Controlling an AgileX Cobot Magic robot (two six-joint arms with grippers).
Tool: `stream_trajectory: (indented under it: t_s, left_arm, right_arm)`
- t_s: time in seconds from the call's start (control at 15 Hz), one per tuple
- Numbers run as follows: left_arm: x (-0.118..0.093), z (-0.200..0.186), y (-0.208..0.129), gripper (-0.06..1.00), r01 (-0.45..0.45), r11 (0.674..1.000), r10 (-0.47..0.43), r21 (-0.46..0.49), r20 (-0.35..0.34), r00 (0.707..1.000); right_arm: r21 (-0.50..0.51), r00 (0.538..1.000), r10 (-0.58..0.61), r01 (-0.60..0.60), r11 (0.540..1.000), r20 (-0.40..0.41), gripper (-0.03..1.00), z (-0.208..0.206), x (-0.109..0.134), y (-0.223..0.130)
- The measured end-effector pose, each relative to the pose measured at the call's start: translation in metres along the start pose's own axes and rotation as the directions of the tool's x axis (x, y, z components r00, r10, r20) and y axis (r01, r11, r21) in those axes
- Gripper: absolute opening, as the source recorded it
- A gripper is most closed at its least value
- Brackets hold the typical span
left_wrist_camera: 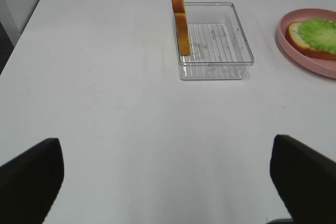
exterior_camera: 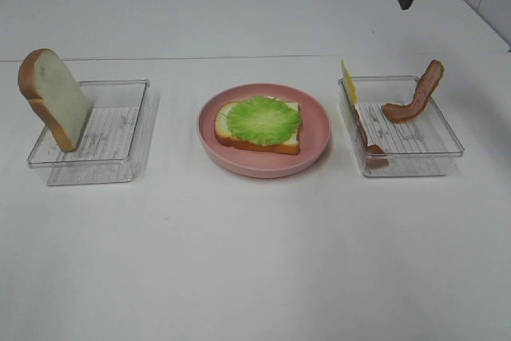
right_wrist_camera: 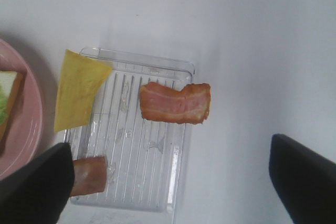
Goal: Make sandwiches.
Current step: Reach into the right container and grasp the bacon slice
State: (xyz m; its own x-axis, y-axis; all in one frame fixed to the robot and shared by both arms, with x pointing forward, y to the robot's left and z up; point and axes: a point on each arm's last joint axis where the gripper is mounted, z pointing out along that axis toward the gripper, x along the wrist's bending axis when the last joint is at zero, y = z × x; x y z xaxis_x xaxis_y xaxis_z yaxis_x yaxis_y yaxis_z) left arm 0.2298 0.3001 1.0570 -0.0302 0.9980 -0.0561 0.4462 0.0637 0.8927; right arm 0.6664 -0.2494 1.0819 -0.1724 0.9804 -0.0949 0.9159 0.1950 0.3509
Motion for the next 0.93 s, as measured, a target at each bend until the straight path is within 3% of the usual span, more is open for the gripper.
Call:
stream_trajectory:
  t_s: [0.13, 0.47, 0.93]
  left_arm:
    - [0.000, 0.000, 0.000, 0.99, 0.000, 1.000, 0.000, 0.000, 0.000, 1.000]
    - [0.000, 0.000, 0.000, 0.99, 0.000, 1.000, 0.000, 0.000, 0.000, 1.000]
    - [0.000, 0.000, 0.000, 0.99, 0.000, 1.000, 0.000, 0.000, 0.000, 1.000]
  right_arm:
    - [0.013, 0.997, 0.045, -0.044, 0.999, -0.069, 0.97, 0.009, -0.028, -0.003]
    - [0.061, 0.987, 0.111, -0.104, 0.993, -0.120, 0.97, 0.049, -0.059, -0.007]
    - [0.105, 0.981, 0.126, -0.111, 0.988, -0.148, 0.97, 0.127, -0.059, -0.008]
